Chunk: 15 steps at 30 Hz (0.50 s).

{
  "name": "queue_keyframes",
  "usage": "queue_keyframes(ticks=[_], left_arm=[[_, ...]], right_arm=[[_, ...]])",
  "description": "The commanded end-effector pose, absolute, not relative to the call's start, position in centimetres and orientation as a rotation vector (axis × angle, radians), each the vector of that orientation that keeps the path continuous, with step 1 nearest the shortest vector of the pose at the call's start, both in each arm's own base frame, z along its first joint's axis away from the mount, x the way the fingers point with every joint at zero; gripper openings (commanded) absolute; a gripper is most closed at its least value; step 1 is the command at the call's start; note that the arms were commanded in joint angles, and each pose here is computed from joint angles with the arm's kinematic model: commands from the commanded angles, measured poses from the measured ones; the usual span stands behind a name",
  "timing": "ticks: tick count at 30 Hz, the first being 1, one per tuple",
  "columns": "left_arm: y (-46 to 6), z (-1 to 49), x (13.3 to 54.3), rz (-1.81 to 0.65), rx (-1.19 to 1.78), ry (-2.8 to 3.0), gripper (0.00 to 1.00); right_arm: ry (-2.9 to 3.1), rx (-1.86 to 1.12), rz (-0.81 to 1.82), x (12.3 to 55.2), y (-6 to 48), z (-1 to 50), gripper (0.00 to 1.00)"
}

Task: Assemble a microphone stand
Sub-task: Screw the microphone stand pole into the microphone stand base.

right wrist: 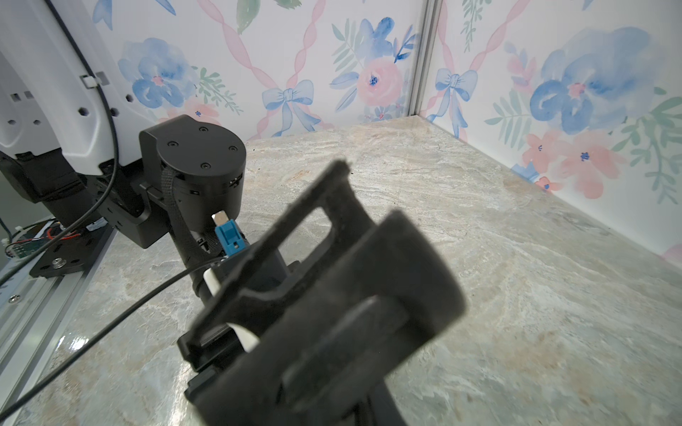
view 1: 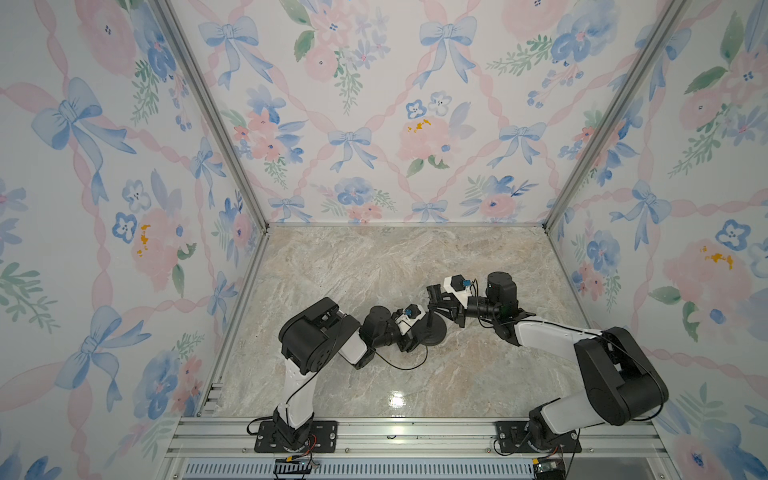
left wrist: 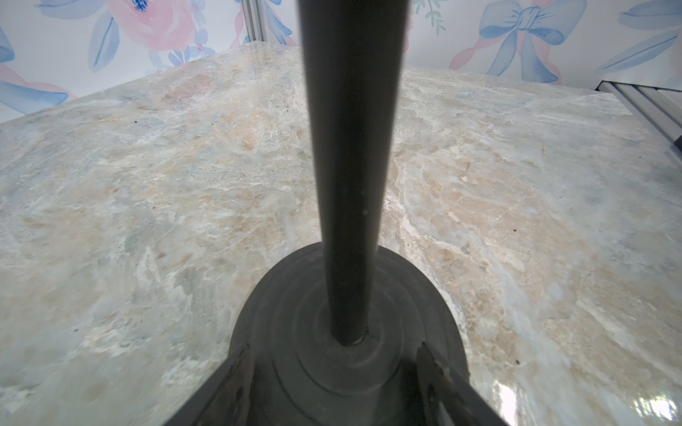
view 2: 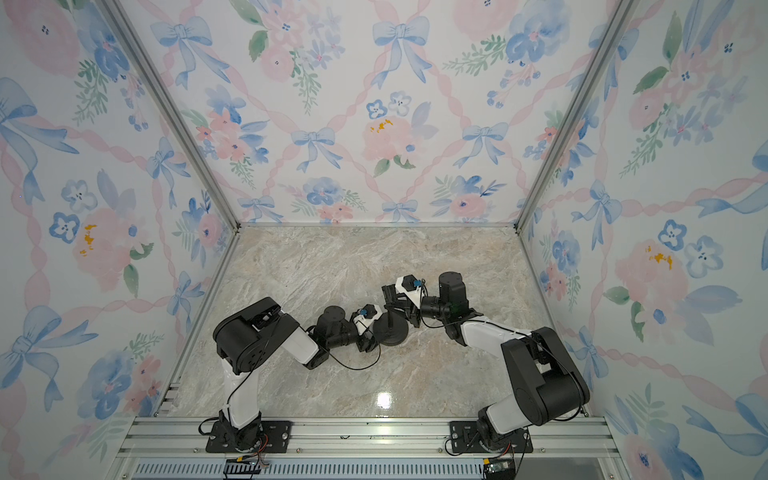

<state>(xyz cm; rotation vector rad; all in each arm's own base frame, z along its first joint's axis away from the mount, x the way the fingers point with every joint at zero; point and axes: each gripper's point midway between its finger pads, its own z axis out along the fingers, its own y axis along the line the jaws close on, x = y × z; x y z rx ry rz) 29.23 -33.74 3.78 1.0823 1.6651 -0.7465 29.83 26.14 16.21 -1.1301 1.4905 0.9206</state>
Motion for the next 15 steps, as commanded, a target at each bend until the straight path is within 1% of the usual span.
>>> queue_keyframes(ticks=[1,2,4,8,12,15], left_arm=[[-30.8,-3.2,27.5,-0.651,1.152,1.931,0.72],[-30.7,-3.2,27.5,-0.649,1.152,1.931,0.71],[-30.7,-3.2,27.6,-0.646,1.151,1.931,0.71],[-30.7,-3.2,27.6,-0.646,1.147,1.932,0.71],[-30.7,-3.3,27.6,-0.647,1.145,1.937,0.71],[-30.7,-3.3,27.5,-0.645,1.143,1.939,0.70]], right_arm=[[1.475,-1.010,0.905,30.1,26.0,16.0,0.04],[1.485,-0.966,0.871,30.4,25.8,15.7,0.04],[1.496,-0.921,0.833,30.2,26.0,15.0,0.00],[1.517,-0.815,0.682,30.0,25.8,13.7,0.00],[1.502,-0.679,0.586,30.3,24.3,13.9,0.00],[1.536,-0.649,0.495,30.2,24.0,13.1,0.00]])
